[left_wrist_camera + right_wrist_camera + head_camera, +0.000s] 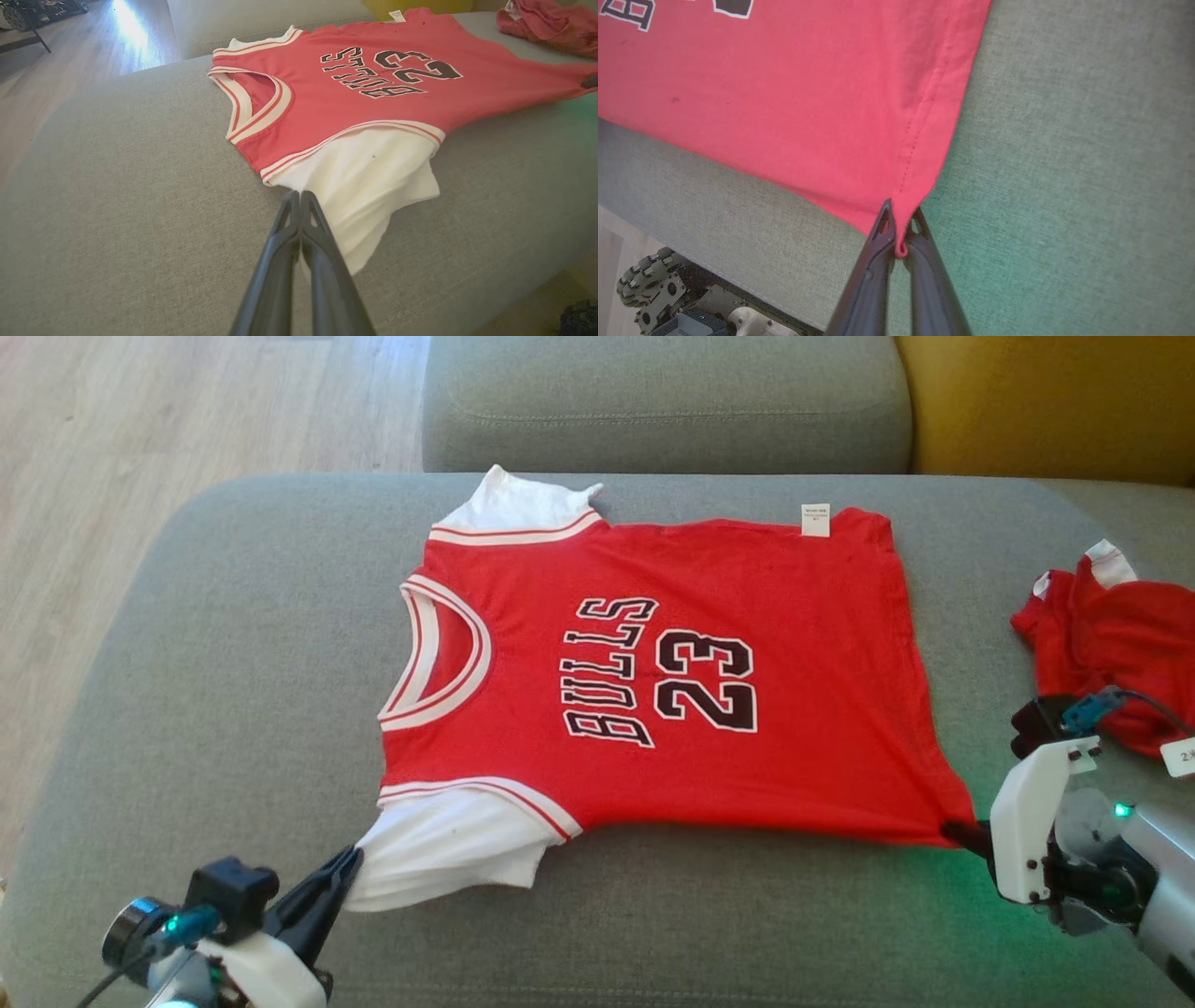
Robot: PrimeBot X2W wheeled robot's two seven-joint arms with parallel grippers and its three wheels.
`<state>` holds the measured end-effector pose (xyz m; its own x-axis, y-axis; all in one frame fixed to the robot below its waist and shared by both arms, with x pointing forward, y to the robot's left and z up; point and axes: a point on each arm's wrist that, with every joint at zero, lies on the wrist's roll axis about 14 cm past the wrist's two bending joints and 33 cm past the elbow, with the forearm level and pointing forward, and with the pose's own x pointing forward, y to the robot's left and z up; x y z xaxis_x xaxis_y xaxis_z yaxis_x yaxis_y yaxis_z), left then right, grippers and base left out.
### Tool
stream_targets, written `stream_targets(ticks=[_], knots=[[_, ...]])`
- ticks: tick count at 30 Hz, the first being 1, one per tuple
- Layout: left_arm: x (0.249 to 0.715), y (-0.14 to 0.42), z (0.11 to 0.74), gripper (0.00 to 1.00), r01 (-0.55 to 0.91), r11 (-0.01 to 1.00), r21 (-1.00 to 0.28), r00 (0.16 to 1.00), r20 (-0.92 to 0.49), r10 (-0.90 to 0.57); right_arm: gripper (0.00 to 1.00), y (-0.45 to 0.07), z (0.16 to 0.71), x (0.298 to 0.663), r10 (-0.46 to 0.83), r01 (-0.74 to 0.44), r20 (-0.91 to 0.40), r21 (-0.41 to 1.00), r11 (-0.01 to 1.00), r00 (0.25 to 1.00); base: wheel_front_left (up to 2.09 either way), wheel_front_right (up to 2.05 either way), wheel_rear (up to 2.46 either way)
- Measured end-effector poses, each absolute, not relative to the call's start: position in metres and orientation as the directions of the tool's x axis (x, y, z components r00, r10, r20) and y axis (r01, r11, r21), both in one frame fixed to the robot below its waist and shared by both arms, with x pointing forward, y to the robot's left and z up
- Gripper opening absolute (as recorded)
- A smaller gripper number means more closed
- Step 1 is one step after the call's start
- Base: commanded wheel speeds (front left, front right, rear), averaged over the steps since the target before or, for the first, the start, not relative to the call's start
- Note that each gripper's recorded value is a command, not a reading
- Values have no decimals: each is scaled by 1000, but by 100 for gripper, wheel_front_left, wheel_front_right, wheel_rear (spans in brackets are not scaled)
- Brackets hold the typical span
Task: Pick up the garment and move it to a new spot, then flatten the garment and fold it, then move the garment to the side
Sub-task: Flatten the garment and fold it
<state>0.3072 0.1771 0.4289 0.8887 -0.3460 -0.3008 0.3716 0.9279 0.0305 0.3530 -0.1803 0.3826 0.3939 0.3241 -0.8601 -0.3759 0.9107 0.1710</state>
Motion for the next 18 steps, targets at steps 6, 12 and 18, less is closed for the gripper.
stream_targets(ticks=[6,12,18], knots=[[301,183,438,0,387,921,35,885,-293,-361,0,-184,385,347,319,-382,-877,174,908,359,0,0,0],[283,180,439,0,410,912,-18,859,-328,-392,0,-188,373,320,312,-386,-907,191,903,281,0,0,0],[264,178,436,0,425,902,-81,825,-374,-423,0,-192,371,301,305,-375,-932,216,902,198,0,0,0]])
